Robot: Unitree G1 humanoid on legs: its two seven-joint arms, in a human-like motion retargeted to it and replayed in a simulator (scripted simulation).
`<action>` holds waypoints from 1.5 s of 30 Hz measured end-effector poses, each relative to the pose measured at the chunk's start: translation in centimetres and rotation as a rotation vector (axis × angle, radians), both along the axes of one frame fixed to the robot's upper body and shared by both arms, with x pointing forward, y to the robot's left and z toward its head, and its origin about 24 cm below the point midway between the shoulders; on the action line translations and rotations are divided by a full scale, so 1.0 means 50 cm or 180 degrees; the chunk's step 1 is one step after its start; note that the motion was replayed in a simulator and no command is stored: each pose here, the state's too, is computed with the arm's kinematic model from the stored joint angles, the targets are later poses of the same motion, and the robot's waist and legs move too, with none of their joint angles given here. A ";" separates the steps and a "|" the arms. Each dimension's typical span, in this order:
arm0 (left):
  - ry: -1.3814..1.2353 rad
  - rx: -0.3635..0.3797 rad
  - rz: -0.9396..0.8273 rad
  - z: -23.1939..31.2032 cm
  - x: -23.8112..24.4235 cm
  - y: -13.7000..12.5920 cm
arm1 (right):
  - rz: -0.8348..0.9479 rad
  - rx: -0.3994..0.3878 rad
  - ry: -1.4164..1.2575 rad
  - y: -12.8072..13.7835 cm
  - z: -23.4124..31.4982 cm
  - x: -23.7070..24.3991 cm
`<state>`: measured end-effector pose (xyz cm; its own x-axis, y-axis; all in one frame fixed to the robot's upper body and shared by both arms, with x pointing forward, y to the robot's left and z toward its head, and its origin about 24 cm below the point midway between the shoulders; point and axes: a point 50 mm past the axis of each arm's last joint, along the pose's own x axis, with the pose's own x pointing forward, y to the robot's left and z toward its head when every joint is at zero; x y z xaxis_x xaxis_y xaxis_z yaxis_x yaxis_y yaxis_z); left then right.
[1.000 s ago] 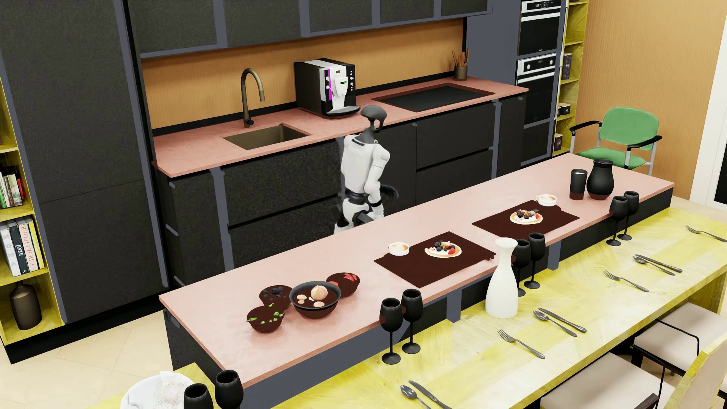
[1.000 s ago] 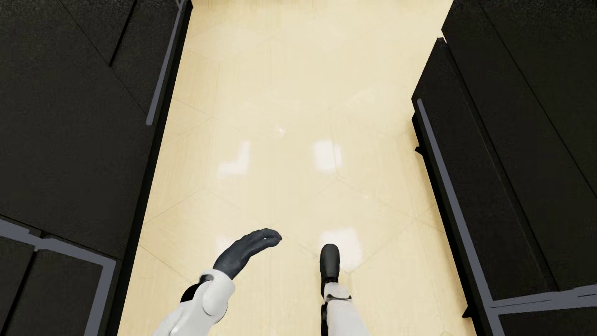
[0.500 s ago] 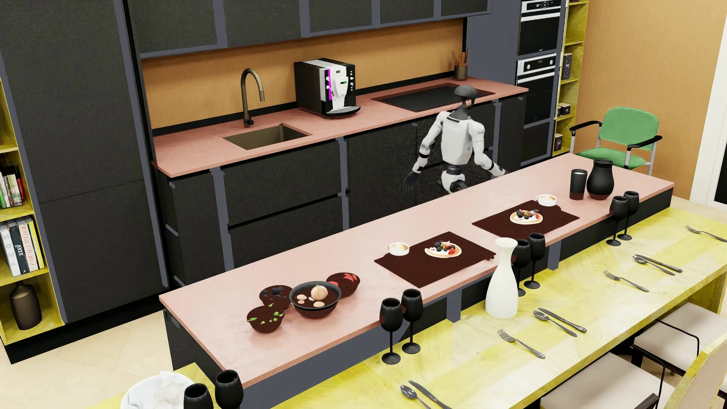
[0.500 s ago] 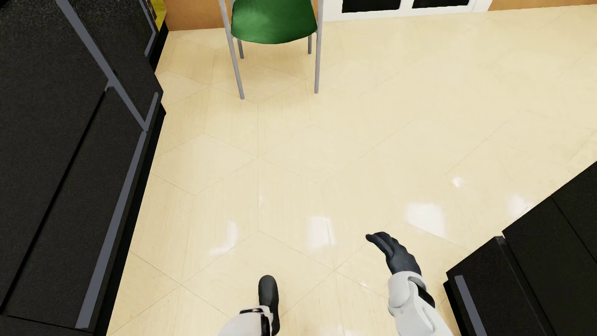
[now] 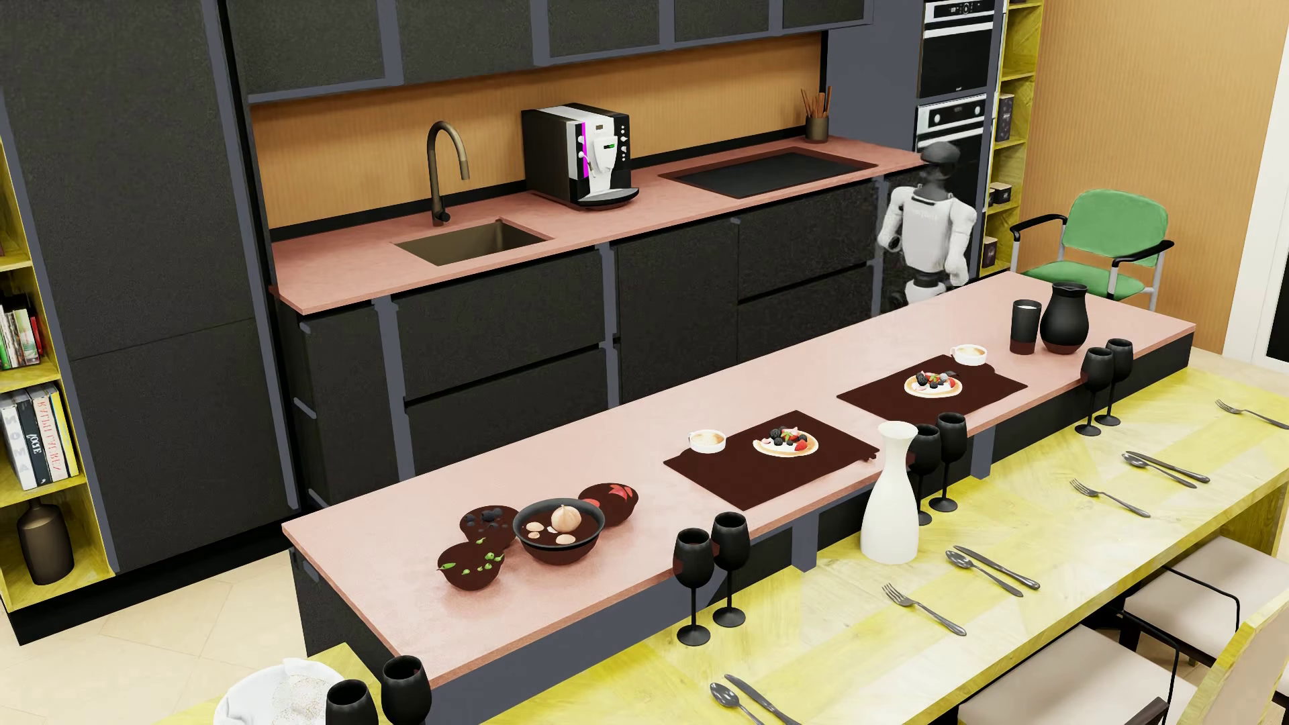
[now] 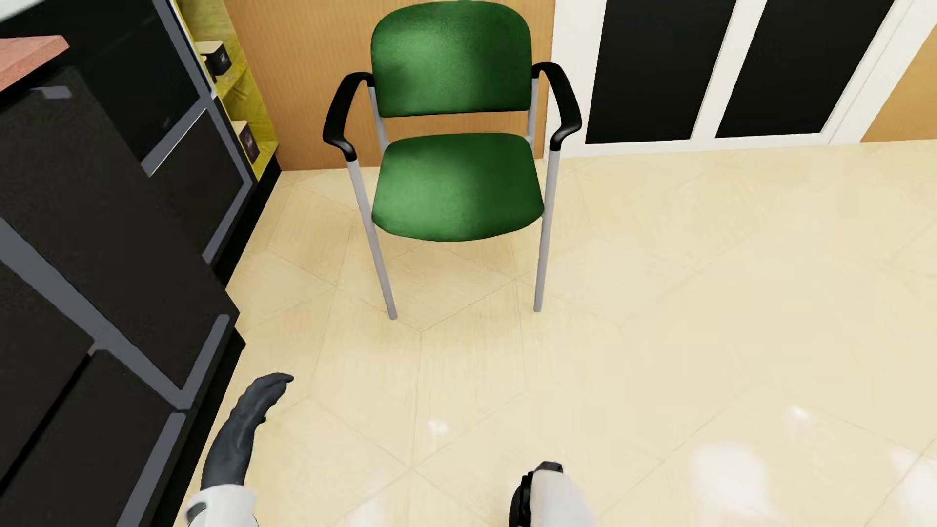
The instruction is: Approach the officechair
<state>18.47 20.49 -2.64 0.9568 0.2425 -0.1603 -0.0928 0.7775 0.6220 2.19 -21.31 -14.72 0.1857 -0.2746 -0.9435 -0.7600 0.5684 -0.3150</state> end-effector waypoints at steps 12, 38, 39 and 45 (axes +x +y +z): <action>0.2541 0.0493 -0.0145 -0.202 -0.122 0.039 | 0.1029 0.1012 -0.4410 0.170 0.404 0.571; 0.3043 -0.0150 0.0286 -0.251 -0.194 -0.006 | 0.0094 0.0344 -0.0866 0.078 0.003 0.215; 0.2954 -0.0148 0.0310 -0.246 -0.185 -0.002 | 0.0034 0.0398 -0.1036 0.081 0.012 0.235; 0.2573 -0.0111 0.0291 -0.222 -0.137 0.002 | 0.0161 0.0403 -0.1518 0.082 0.045 0.288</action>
